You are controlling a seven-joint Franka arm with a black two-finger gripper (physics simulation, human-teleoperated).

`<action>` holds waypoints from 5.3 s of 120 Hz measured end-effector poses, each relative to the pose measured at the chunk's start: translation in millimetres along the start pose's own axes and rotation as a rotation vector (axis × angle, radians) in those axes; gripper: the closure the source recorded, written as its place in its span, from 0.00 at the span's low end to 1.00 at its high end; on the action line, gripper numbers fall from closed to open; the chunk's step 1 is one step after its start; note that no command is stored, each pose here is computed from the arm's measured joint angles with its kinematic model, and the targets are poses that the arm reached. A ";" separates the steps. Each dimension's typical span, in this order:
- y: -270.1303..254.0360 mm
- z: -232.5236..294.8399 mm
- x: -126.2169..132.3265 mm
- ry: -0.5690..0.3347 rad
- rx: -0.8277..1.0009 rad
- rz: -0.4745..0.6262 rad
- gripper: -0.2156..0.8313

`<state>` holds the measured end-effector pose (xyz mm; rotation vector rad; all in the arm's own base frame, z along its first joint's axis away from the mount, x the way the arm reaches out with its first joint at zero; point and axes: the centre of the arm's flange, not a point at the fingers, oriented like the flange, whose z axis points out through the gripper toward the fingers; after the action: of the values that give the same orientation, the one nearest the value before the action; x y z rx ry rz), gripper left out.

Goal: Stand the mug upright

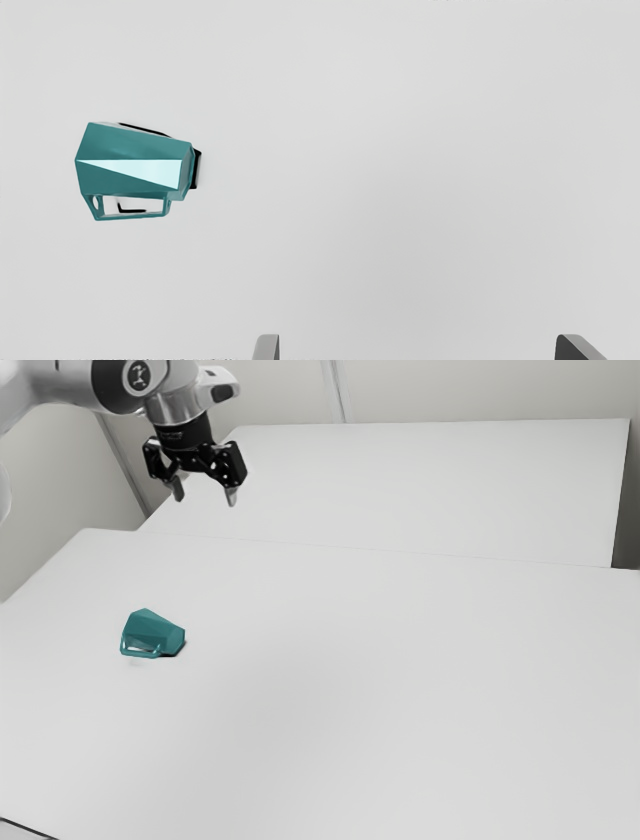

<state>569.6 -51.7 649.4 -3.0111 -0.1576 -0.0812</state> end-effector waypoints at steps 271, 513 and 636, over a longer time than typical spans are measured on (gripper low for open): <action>-363.4 313.6 -7.6 0.067 -0.610 -0.069 0.21; -385.1 419.5 0.0 0.151 -0.997 0.167 0.71; -334.5 315.7 7.5 0.191 -0.807 0.340 0.96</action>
<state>556.0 319.4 377.9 -3.7268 0.5346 -0.5076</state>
